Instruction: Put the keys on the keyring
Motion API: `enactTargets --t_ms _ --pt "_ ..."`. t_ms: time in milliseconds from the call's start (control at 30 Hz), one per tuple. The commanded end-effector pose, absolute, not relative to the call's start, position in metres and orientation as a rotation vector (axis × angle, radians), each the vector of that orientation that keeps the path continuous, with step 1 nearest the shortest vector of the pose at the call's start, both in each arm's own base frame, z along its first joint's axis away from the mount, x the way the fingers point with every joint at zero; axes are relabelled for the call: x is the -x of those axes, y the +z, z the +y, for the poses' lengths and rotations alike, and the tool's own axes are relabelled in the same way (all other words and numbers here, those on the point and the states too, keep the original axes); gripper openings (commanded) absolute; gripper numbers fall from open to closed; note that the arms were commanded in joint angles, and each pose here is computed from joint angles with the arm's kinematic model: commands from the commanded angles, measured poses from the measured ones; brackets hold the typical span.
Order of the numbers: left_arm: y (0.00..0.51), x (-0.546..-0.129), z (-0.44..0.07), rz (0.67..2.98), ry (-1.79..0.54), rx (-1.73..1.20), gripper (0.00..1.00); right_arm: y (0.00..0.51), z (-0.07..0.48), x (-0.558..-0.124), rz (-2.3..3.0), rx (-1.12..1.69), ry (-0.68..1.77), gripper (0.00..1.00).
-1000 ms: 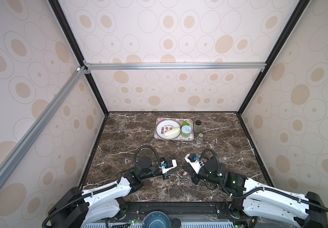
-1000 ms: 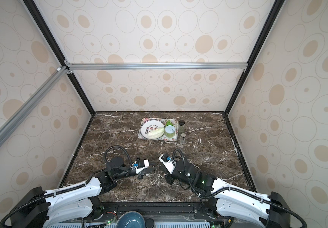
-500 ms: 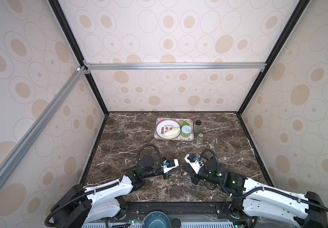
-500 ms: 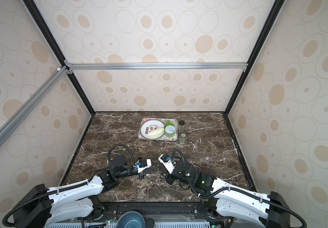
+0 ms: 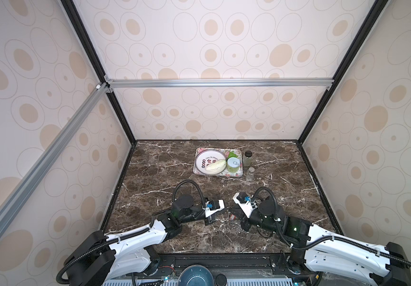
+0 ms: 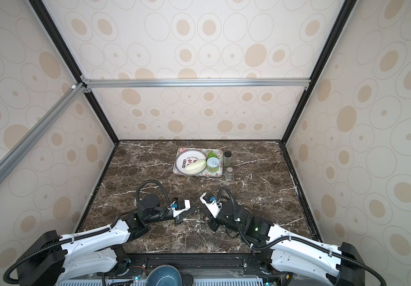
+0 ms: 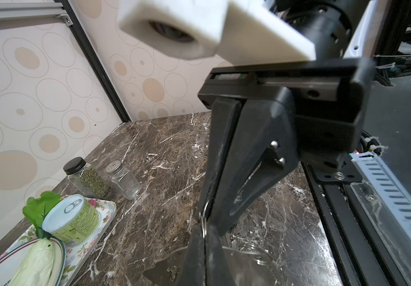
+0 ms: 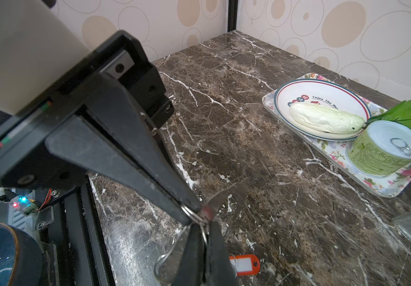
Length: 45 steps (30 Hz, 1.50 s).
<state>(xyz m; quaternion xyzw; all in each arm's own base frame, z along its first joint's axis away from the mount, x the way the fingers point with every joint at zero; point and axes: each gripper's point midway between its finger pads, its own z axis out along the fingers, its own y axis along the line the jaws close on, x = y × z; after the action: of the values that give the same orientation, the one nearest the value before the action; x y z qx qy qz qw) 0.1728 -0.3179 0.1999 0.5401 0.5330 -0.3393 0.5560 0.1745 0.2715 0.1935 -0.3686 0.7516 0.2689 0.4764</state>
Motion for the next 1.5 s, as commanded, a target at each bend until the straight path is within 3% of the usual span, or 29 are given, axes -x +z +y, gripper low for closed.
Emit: enactTargets --t_ms 0,400,933,1067,1167,1467 --pt "0.224 -0.167 -0.321 1.16 -0.824 -1.247 0.0 0.198 0.274 -0.176 1.817 0.896 0.655 0.0" --pt "0.244 -0.156 -0.306 1.046 -0.865 -1.125 0.0 0.172 0.277 -0.195 1.948 0.792 0.716 0.0" --pt "0.245 -0.158 -0.304 1.049 -0.854 -1.11 0.0 0.182 0.287 -0.179 1.889 0.895 0.815 0.0" --pt "0.244 -0.159 -0.304 1.057 -0.847 -1.11 0.18 0.19 0.277 -0.18 1.863 0.861 0.781 0.0" --pt "0.242 -0.159 -0.304 1.068 -0.834 -1.123 0.25 0.192 0.27 -0.184 1.862 0.835 0.734 0.0" --pt "0.244 -0.16 -0.304 1.079 -0.817 -1.14 0.28 0.197 0.27 -0.181 1.829 0.876 0.576 0.0"
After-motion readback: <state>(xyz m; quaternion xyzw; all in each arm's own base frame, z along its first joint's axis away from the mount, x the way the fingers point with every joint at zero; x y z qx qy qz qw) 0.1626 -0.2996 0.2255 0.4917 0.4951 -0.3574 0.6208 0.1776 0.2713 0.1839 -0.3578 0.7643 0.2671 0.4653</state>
